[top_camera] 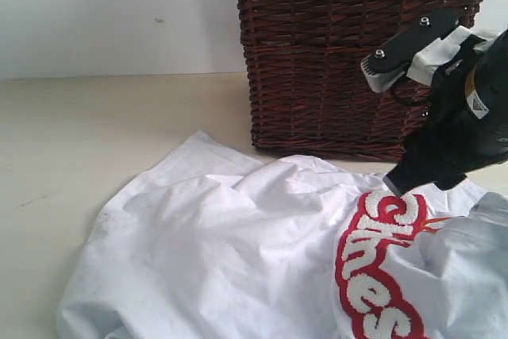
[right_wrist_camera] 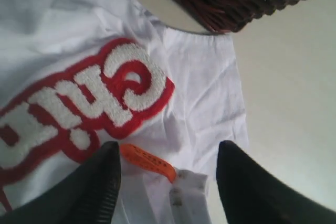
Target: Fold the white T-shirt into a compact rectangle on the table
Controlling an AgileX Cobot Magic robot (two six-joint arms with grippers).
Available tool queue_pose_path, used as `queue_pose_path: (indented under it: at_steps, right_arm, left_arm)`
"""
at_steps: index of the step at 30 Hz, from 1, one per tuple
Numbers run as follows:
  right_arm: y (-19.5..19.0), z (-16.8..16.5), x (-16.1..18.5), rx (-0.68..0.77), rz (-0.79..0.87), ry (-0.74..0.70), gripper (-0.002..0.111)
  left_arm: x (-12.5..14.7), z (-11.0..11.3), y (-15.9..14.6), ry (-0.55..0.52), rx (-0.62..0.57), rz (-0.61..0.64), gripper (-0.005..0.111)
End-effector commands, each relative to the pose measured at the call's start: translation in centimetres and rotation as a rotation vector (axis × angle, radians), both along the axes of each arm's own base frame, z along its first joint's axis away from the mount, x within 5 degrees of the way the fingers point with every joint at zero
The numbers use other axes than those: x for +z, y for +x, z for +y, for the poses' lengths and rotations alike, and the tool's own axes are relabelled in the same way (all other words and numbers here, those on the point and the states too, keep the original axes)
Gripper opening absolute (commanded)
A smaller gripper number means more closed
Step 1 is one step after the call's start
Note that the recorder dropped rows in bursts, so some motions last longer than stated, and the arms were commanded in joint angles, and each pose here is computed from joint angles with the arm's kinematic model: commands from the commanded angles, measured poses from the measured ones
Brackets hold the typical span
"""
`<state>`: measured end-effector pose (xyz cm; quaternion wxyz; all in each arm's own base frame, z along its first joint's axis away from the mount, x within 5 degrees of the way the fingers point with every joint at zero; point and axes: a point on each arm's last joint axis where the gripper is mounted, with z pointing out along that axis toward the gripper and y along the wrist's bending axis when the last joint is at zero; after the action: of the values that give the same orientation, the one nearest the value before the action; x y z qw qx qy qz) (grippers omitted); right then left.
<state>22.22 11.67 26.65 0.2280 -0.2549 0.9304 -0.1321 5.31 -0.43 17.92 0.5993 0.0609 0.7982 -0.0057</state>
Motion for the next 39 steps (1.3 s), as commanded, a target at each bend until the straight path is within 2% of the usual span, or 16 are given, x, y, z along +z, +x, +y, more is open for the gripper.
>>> queue_pose_path:
  at_steps: [1,3,8,12,13,15,18,23,24,27,32,34,36,38,39]
  right_arm:
    - [0.4,0.9,0.4,0.013,-0.069,0.123,0.054]
    - [0.0,1.0,0.2,-0.055,-0.024,0.166,0.054]
    - [-0.4,0.2,0.0,-0.077,0.020,0.073,0.054]
    - [-0.6,-0.4,0.0,-0.206,0.023,0.067,0.052]
    - [-0.7,-0.4,-0.1,-0.222,0.035,0.068,0.048]
    - [-0.7,-0.4,-0.4,-0.197,0.062,0.051,0.032]
    - [-0.7,-0.3,-0.9,-0.150,0.105,0.002,-0.001]
    - [-0.4,-0.2,-1.3,-0.126,0.116,-0.018,0.000]
    - [0.0,-1.0,-1.3,-0.135,0.122,-0.026,0.001]
    - [1.0,-3.5,-1.0,-0.222,0.117,0.031,0.004]
    - [2.7,-5.8,-1.7,-0.174,0.286,0.511,0.006]
    - [3.5,-6.9,-2.5,-0.199,0.296,0.542,0.019]
    - [4.0,-7.7,-3.7,-0.241,0.318,0.472,0.043]
    - [4.5,-8.9,-5.2,-0.354,0.342,0.345,0.066]
    - [4.6,-9.2,-5.6,-0.389,0.353,0.318,0.068]
  left_arm:
    - [0.2,0.0,0.0,0.001,0.001,-0.013,0.000]
    - [0.2,0.0,0.0,0.001,0.001,-0.013,0.000]
    - [0.2,0.0,0.0,0.001,0.001,-0.013,0.000]
    - [0.2,0.0,0.0,0.001,0.001,-0.013,0.000]
    - [0.2,0.0,0.0,0.001,0.001,-0.013,0.000]
    - [0.2,0.0,0.0,0.001,0.001,-0.013,0.000]
    - [0.2,0.0,0.0,0.001,0.001,-0.013,0.000]
    - [0.2,0.0,0.0,0.001,0.001,-0.013,0.000]
    - [0.2,0.0,0.0,0.001,0.001,-0.013,0.000]
    - [0.2,0.0,0.0,0.001,0.001,-0.013,0.000]
    - [0.2,0.0,0.0,0.001,0.001,-0.013,0.000]
    - [0.2,0.0,0.0,0.001,0.001,-0.013,0.000]
    - [0.2,0.0,0.0,0.001,0.001,-0.013,0.000]
    - [0.2,0.0,0.0,-0.001,0.001,-0.013,0.000]
    - [0.2,0.0,0.0,-0.001,0.001,-0.013,0.000]
